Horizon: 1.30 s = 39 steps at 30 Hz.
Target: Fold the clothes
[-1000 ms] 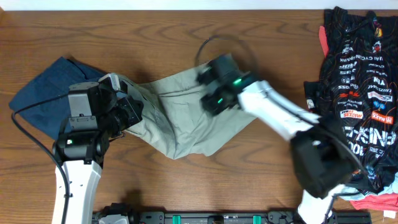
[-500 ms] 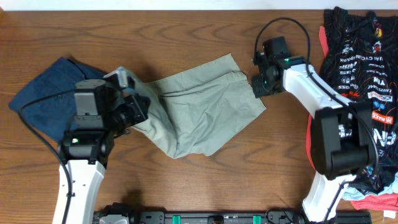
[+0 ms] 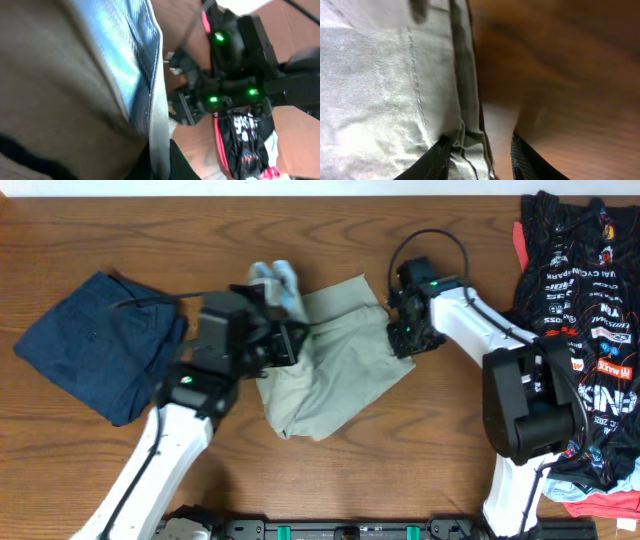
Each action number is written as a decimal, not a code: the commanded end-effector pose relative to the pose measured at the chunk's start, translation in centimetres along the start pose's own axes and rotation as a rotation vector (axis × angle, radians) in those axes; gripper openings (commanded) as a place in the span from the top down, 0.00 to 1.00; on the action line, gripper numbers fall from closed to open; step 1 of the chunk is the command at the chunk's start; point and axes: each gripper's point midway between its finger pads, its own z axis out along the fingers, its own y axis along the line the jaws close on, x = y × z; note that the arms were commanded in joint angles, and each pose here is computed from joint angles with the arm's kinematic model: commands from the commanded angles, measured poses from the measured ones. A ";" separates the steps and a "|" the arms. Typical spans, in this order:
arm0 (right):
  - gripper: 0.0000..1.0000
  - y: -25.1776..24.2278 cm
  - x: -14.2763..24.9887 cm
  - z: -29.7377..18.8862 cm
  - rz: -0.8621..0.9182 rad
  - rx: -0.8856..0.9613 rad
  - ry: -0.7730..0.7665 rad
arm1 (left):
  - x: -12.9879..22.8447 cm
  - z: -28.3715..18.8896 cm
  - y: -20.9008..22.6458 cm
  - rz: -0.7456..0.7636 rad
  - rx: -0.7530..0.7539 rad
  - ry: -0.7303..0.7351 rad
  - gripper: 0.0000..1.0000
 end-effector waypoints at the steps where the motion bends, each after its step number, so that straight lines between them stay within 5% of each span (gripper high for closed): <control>1: 0.61 1.9 1.5 1.3 -0.022 -0.024 0.060 | 0.3 2.1 -2.0 0.010 0.060 0.033 0.93; 6: 0.60 2.4 1.5 1.3 -0.032 -0.024 0.061 | 1.9 5.3 -2.6 -0.042 0.084 0.085 0.88; 9: 0.57 2.0 1.7 1.3 -0.025 -0.014 0.068 | 2.4 6.3 -2.3 -0.036 0.080 0.101 0.43; 18: 0.48 -5.1 1.8 -1.7 0.218 0.166 0.037 | 0.5 4.2 3.7 -0.036 -0.066 0.078 0.15; 22: 0.48 -6.1 1.2 -4.5 0.230 0.130 -0.032 | 0.3 2.3 10.2 -0.120 -0.313 0.059 0.00; 39: 0.47 -4.1 0.6 -6.8 0.173 0.046 -0.090 | 5.1 6.0 18.8 -0.309 -0.449 0.232 0.02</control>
